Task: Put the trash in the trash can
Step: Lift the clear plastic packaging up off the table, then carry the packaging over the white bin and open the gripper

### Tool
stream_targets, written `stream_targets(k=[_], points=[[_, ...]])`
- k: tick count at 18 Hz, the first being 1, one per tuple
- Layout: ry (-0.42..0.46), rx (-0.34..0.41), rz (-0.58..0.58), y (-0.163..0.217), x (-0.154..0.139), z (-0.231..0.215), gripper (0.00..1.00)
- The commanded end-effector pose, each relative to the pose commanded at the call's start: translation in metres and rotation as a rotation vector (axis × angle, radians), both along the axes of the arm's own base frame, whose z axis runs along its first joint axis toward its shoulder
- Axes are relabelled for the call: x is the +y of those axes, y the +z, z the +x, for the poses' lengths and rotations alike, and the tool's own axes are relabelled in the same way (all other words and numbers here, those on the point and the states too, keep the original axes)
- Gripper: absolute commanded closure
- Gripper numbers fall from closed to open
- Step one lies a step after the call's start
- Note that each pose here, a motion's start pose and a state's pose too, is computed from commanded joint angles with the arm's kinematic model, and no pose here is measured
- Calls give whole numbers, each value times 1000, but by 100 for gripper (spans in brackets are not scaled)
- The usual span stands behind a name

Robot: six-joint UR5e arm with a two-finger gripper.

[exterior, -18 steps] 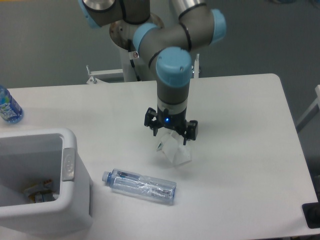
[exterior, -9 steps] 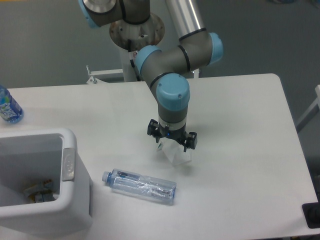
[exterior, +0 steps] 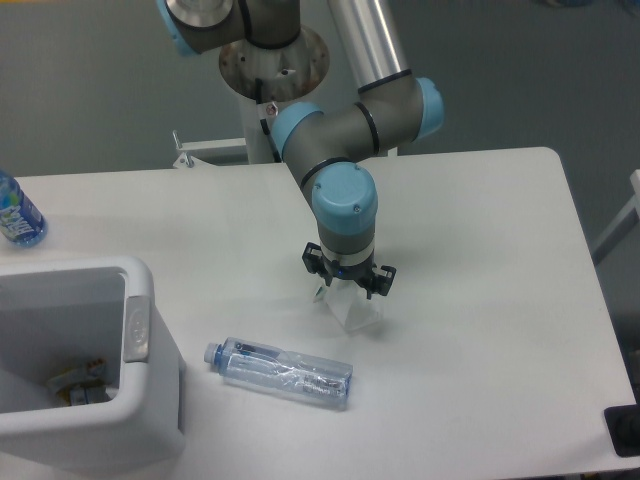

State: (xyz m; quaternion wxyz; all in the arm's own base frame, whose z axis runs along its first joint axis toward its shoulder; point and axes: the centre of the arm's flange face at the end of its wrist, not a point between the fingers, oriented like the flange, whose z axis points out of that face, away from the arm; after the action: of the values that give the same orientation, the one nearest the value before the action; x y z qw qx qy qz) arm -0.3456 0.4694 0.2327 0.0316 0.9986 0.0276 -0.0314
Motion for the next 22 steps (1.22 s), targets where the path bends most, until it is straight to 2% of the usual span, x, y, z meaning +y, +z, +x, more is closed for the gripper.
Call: stream_targets(k=[1, 4, 13, 14, 16, 19, 22], points=[[0, 0, 0, 1, 0, 0, 91], [-2, 10, 11, 11, 1, -3, 100], [15, 98, 149, 95, 9, -22, 100], [30, 97, 203, 112, 12, -25, 100], [120, 72, 373, 162, 19, -29, 100], [271, -21, 641, 238, 39, -38, 100], [404, -111, 807, 302, 56, -32, 100]])
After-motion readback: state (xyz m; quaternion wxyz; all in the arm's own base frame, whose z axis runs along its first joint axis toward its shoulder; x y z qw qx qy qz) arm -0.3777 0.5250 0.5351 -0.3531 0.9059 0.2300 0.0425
